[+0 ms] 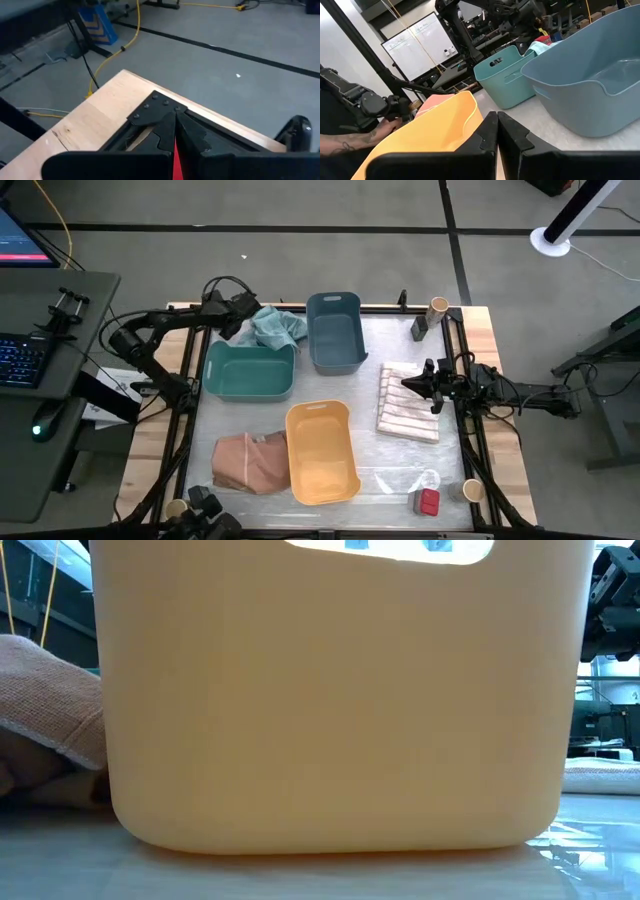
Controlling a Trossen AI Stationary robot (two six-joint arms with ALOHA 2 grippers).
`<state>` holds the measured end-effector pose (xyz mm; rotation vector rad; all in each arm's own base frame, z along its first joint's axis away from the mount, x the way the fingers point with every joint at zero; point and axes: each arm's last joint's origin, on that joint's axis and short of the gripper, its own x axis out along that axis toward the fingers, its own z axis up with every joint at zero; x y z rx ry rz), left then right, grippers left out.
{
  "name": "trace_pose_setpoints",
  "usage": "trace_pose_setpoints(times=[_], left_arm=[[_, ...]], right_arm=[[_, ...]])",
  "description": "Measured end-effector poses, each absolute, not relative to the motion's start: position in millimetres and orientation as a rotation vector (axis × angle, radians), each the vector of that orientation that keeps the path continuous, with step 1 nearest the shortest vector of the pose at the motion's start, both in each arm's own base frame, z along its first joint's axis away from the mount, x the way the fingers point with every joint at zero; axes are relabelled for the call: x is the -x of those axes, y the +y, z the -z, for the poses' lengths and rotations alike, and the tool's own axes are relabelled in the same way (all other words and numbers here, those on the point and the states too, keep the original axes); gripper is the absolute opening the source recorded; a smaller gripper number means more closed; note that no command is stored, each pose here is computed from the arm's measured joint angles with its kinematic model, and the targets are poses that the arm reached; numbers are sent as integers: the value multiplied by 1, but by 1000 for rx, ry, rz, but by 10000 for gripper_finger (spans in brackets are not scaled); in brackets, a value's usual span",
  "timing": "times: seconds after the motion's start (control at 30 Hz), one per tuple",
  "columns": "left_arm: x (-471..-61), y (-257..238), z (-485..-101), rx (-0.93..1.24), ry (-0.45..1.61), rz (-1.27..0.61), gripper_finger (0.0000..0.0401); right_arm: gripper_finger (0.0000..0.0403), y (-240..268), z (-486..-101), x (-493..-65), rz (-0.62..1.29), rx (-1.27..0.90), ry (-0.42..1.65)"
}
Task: Sort spices by type
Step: Put the top red seasoning can into the green bin
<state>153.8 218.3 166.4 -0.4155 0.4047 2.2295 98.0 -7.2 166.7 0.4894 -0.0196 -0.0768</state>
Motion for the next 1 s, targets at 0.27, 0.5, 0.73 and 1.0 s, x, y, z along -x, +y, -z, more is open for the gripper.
trace_pose_setpoints(times=[0.27,0.5,0.73,1.0], left_arm=[[-155,220,-150,379,511,-2242,0],[-158,219,-146,453,528,-2206,0],[-169,208,-152,503,549,-2119,0],[-193,183,-156,554,498,-2001,0]], right_arm=[[1,-7,-167,-98,77,-489,-20],[1,-7,-167,-98,77,-489,-20],[1,-7,-167,-98,77,-489,-20],[1,-7,-167,-98,77,-489,-19]])
